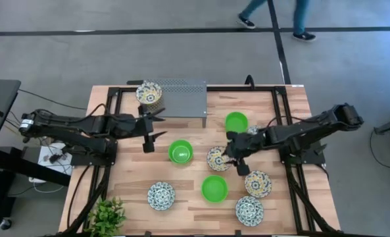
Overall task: Pick & Place Mini bowls
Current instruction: Stack the left yellow patterned bowl on the yellow patterned bowl on the shelf
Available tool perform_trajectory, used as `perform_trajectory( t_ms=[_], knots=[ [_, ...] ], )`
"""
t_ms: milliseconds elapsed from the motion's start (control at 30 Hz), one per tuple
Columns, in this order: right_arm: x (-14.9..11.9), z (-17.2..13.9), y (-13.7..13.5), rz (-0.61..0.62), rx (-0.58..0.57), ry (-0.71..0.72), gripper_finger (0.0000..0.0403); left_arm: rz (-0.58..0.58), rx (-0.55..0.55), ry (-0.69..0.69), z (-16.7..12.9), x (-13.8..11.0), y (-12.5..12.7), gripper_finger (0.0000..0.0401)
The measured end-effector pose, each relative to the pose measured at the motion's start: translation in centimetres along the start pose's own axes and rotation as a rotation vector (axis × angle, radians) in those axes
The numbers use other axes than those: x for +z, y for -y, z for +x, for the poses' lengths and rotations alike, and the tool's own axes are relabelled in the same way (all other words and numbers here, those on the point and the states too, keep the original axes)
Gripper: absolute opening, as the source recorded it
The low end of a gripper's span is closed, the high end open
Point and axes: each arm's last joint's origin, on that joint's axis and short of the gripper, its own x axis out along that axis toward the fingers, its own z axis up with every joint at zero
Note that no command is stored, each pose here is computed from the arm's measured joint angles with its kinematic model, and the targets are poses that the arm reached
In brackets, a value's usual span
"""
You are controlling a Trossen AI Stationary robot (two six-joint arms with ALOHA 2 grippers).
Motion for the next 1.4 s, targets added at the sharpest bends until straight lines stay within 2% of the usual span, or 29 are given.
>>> perform_trajectory(
  t_ms=[100,267,667,800,1033,1100,1200,1400],
  knots=[
    [0.4,0.5,-1.2,-0.023,0.054,-0.026,0.0165,0.009,-0.015,-0.002,0.1,0.0,0.4,0.0222],
    [-0.5,2.0,-2.2,-0.051,0.079,-0.136,0.0164,-0.005,-0.018,-0.011,0.4,0.0,0.5,0.0222],
    [-2.5,5.2,-1.5,-0.106,0.034,-0.303,0.0160,0.000,-0.021,-0.023,0.9,-0.1,0.8,0.0222],
    [-2.8,5.7,-1.5,-0.175,0.043,-0.320,0.0127,0.001,-0.021,-0.024,0.9,-0.1,0.8,0.0222],
    [-2.3,5.6,-1.4,-0.287,0.025,-0.286,0.0018,-0.001,-0.020,-0.019,0.9,0.0,0.8,0.0222],
    [-2.3,5.3,-1.4,-0.325,0.033,-0.280,0.0012,-0.002,-0.020,-0.017,0.9,0.0,0.7,0.0222],
    [-2.1,4.7,-1.5,-0.387,0.035,-0.270,0.0024,-0.010,-0.022,-0.006,0.9,0.1,0.7,0.0222],
    [0.3,3.8,-1.1,-0.556,0.023,-0.205,0.0008,-0.052,-0.209,0.081,0.9,0.7,1.2,0.0222]
  ],
)
